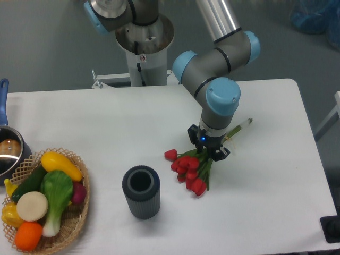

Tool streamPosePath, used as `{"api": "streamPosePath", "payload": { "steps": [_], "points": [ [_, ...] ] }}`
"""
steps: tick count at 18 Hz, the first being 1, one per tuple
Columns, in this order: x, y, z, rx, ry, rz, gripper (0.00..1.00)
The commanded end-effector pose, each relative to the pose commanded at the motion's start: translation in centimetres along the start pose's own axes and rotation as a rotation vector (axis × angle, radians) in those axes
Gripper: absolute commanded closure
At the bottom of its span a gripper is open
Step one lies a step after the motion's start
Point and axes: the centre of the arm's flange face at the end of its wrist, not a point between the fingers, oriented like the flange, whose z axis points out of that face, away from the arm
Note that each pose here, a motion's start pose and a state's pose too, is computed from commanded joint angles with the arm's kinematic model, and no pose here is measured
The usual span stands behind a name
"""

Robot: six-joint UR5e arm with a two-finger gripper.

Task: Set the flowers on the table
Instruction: 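Lower the held tulip bouquet onto the table surface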

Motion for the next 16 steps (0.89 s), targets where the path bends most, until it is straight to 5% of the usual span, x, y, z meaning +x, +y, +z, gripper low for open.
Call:
{"api": "streamPosePath", "payload": {
  "steps": [2, 3, 5, 9, 16],
  "points": [
    [-0.3, -0.1, -0.7, 0.006, -0.013, 0.006, 0.58],
    [-0.6, 0.1, -1.1, 0.011, -0.023, 0.003, 0.49],
    [-2.0, 0.8, -2.6, 0.024, -0.066, -0.021, 0.0],
    [-3.8, 4.0, -6.4, 0.076, -0.183, -0.15, 0.0],
    [-5.3, 4.6, -8.8, 0.095, -0.232, -0.168, 0.0]
  ]
}}
